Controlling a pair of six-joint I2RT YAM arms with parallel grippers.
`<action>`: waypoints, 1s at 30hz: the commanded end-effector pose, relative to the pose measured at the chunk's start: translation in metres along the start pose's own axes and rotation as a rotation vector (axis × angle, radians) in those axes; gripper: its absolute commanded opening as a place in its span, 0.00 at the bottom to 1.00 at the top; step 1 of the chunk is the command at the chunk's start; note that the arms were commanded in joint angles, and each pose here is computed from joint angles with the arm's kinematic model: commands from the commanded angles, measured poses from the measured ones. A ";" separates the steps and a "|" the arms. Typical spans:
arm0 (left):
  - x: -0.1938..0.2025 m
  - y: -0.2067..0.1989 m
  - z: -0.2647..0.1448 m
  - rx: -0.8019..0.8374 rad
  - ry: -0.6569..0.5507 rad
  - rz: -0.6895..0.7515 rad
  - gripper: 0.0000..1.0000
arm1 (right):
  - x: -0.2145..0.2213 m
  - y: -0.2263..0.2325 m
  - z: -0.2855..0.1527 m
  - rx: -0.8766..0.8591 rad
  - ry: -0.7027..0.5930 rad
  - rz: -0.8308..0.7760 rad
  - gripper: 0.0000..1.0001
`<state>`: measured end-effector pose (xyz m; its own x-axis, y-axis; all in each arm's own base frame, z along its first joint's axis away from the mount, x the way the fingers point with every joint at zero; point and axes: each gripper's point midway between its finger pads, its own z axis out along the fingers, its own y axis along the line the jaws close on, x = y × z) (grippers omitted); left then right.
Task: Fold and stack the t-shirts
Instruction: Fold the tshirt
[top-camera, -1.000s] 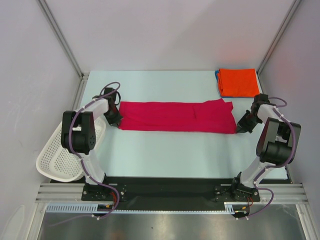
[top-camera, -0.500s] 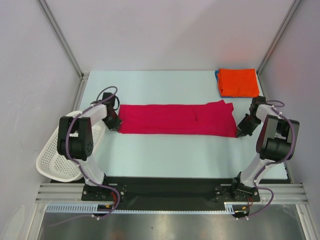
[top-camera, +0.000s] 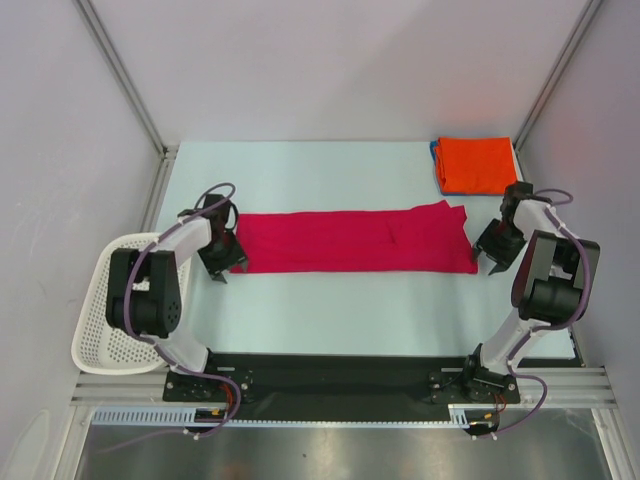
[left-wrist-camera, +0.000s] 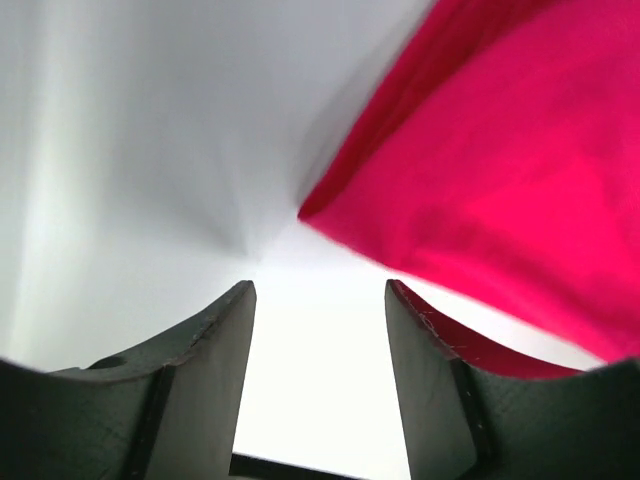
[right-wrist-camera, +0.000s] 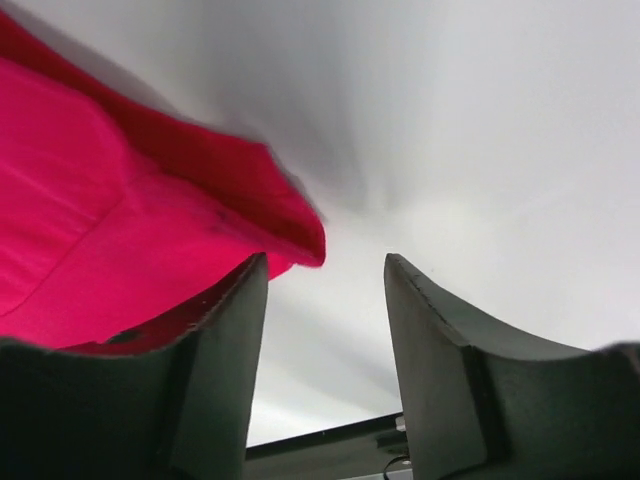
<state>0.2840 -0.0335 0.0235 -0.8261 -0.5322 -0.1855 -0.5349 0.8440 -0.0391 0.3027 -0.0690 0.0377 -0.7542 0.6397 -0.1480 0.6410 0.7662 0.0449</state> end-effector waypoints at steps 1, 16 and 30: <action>-0.012 -0.009 -0.034 0.023 -0.100 0.101 0.60 | -0.023 0.007 -0.047 0.018 -0.130 -0.043 0.57; -0.063 -0.178 -0.067 0.448 -0.166 0.515 0.18 | -0.025 0.104 -0.064 -0.146 -0.188 -0.045 0.51; -0.089 -0.180 -0.033 0.190 -0.175 0.488 0.23 | -0.040 0.158 -0.021 0.023 -0.335 0.125 0.53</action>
<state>0.4472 -0.1547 0.0679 -0.9320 -0.0573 -0.3579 -0.0122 0.9918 -0.1270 0.4098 0.0326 0.0646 -0.6737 0.6459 -0.3591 0.6708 0.7384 0.0697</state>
